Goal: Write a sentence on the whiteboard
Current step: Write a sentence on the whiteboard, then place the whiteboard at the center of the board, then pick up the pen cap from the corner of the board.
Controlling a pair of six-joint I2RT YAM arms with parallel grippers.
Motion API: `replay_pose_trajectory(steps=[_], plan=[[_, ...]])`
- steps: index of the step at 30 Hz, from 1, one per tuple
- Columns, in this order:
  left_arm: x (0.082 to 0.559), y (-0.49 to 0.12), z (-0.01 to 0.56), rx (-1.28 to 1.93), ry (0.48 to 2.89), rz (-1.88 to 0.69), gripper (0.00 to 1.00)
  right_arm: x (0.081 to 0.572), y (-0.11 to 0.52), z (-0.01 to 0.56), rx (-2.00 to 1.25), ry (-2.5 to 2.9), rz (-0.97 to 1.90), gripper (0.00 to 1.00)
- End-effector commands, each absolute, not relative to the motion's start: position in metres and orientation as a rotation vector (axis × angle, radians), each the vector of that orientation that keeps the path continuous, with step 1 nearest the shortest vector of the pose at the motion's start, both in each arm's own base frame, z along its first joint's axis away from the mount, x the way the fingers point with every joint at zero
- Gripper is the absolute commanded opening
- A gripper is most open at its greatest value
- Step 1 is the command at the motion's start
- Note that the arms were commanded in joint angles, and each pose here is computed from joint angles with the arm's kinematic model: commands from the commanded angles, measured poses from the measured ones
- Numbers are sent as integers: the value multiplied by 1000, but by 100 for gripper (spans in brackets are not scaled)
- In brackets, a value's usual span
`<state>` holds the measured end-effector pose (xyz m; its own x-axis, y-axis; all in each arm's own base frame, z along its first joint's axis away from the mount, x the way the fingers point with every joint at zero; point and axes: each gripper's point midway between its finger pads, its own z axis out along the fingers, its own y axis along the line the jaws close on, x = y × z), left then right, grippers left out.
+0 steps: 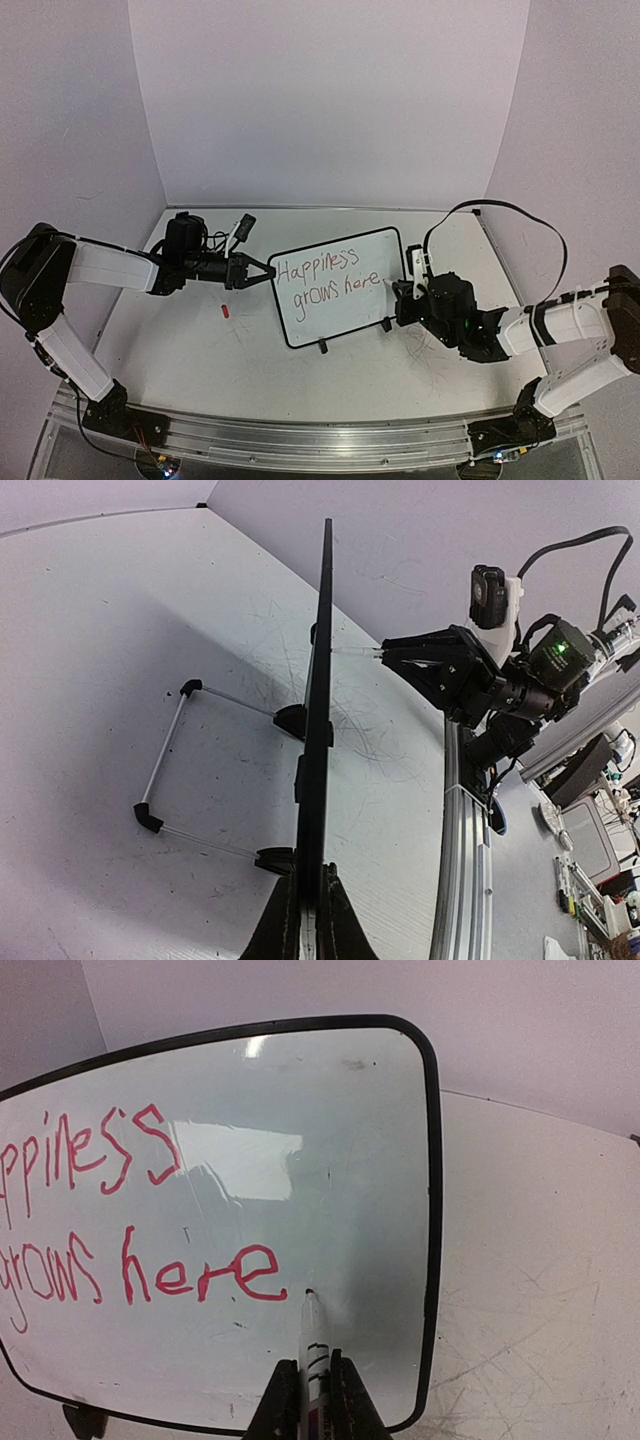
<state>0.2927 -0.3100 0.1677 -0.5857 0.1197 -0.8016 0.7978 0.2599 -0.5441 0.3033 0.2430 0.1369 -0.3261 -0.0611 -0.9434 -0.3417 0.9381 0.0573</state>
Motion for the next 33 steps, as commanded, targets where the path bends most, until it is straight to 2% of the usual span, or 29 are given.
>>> replay_pose_trajectory(steps=[1, 5, 7, 13, 18, 21, 22, 24, 28, 33], plan=[[294, -312, 167, 855, 1900, -1332, 0, 313, 245, 159, -230, 1842, 310, 0], [295, -311, 172, 843, 1893, -1317, 1, 298, 231, 194, -195, 1797, 372, 0], [297, -309, 174, 831, 1891, -1299, 5, 285, 222, 209, -184, 1772, 424, 0], [300, -303, 194, 770, 1868, -1251, 30, 269, 199, 225, -169, 1746, 428, 0], [298, -276, 241, 639, 1801, -1125, 47, 273, 200, 244, -201, 1704, 389, 0], [300, -255, 248, 517, 1888, -1015, 55, 277, 213, 256, -259, 1686, 383, 0], [303, -246, 246, 460, 1943, -964, 63, 279, 218, 260, -277, 1680, 384, 0], [311, -217, 229, 271, 2106, -797, 68, 280, 226, 264, -314, 1674, 394, 0], [308, -172, 208, 1, 2354, -540, 70, 281, 237, 266, -377, 1692, 399, 0], [297, -168, 171, -124, 2574, -482, 71, 282, 242, 269, -411, 1706, 388, 0]])
